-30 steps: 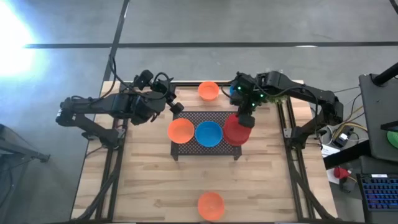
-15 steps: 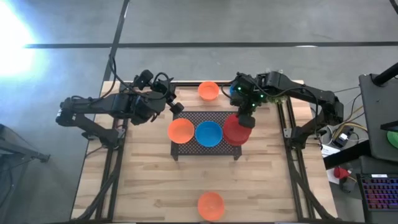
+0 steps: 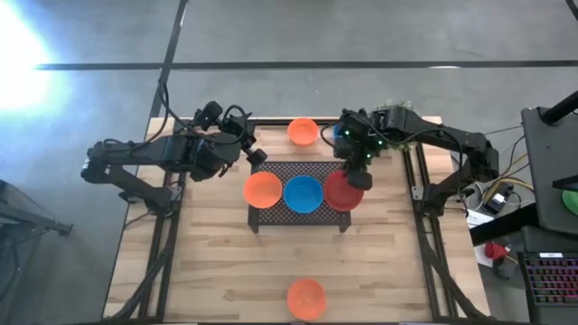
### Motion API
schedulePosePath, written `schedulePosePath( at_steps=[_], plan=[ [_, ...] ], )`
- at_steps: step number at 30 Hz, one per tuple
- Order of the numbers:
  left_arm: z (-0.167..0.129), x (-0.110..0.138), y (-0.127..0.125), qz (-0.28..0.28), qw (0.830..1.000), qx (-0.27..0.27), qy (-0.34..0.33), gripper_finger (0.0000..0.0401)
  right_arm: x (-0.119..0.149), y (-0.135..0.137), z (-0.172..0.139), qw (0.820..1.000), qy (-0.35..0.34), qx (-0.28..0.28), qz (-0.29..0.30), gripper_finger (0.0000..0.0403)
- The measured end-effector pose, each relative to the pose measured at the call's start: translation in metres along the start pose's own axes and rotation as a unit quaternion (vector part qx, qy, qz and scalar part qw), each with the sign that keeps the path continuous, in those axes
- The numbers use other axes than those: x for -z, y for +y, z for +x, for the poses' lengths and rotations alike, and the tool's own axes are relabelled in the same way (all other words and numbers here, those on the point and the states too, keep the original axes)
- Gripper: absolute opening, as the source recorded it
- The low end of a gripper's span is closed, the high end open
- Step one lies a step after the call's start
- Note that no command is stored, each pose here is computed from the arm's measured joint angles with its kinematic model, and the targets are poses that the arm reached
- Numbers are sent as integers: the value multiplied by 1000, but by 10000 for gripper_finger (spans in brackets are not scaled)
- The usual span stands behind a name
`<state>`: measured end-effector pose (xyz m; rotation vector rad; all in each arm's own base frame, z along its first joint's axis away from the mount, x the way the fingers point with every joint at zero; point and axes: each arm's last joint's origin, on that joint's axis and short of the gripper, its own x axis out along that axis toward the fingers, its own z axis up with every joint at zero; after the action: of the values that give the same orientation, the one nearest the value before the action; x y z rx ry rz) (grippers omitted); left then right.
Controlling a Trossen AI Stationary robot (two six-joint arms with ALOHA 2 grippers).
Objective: Pick & Place Mini bowls
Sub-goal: Stack the red bowl on top of the red bowls on the shelf
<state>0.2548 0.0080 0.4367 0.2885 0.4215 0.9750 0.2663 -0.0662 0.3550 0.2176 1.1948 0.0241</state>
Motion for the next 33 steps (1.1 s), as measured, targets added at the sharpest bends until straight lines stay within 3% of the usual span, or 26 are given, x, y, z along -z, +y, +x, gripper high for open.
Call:
schedulePosePath(
  at_steps=[5, 11, 17, 24, 33],
  plan=[
    [0, 0, 0, 0, 1000, 0, 0, 92, -3, 1, -14, 1000, -15, 3, -4, 138],
    [0, 0, 0, 12, 1000, 0, 0, 92, -6, 3, -21, 999, -32, 8, -11, 132],
    [0, 0, 0, 22, 1000, 0, 0, 92, -2, -3, -9, 998, -5, 58, -4, 87],
    [0, 0, 0, 22, 1000, 0, 0, 92, 1, -5, -1, 998, 8, 62, 4, 24],
    [0, 0, 0, 21, 1000, 0, 0, 92, -3, -2, -19, 997, -27, 68, 16, 8]
  ],
)
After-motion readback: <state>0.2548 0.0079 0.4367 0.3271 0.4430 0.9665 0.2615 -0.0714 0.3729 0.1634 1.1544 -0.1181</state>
